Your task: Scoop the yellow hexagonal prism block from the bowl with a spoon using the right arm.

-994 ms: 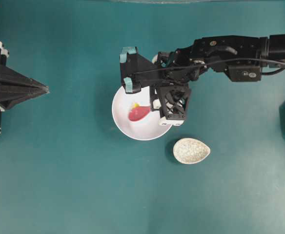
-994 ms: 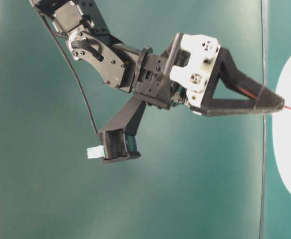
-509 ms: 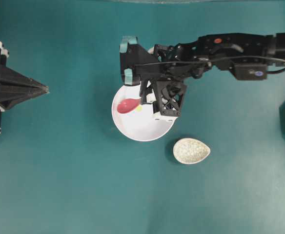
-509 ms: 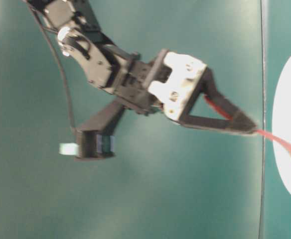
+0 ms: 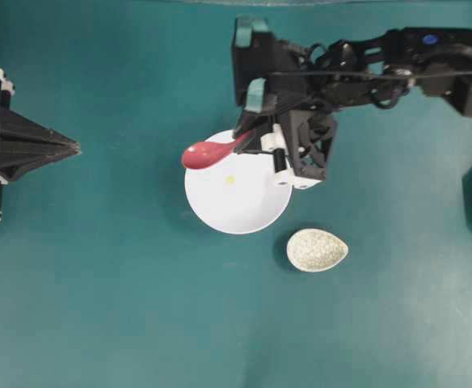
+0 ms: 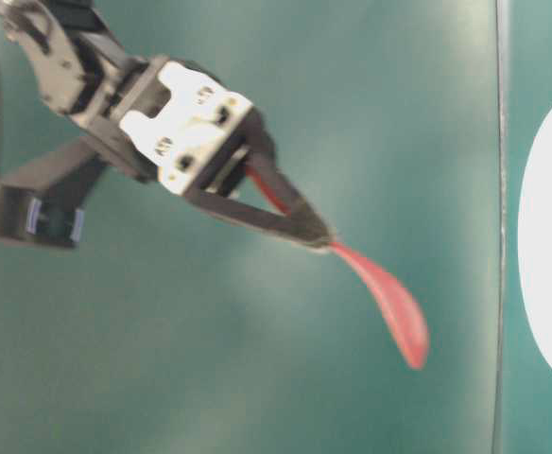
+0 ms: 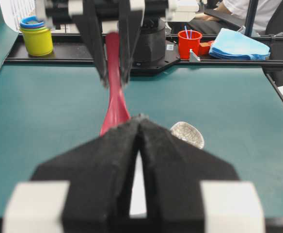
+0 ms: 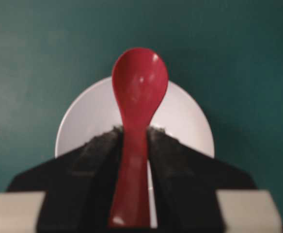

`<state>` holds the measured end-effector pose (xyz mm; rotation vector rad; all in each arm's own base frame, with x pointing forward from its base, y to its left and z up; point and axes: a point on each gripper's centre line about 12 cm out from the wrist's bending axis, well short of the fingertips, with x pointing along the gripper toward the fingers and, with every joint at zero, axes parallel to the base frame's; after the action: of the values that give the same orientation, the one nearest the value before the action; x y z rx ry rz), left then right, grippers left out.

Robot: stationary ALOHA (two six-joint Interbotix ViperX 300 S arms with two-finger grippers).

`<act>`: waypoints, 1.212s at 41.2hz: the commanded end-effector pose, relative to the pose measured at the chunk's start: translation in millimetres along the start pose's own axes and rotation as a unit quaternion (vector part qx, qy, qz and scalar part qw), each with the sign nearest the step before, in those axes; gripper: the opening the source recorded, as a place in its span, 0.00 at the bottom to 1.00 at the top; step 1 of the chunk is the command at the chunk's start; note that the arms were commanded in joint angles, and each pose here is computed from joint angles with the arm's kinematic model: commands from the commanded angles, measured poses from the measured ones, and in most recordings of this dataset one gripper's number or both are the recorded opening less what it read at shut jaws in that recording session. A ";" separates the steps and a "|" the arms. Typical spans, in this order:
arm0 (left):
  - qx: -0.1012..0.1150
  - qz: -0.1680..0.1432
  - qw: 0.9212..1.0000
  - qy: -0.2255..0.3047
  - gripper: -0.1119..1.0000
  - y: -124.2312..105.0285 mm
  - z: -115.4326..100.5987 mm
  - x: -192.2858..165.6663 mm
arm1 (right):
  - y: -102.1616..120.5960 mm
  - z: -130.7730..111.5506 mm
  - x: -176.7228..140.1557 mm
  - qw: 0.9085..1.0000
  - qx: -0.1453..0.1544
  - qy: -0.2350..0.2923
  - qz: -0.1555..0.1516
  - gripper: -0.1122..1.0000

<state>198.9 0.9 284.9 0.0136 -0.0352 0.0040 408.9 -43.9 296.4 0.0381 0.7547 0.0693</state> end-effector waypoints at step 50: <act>0.002 0.010 1.000 -0.012 0.13 4.4 9.7 3.0 | 6.0 -72.1 -29.6 1.000 0.012 -0.006 -0.023 0.32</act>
<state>199.1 4.6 284.6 0.0154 -0.0336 0.0220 338.5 -38.8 254.3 0.0541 0.7902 0.0259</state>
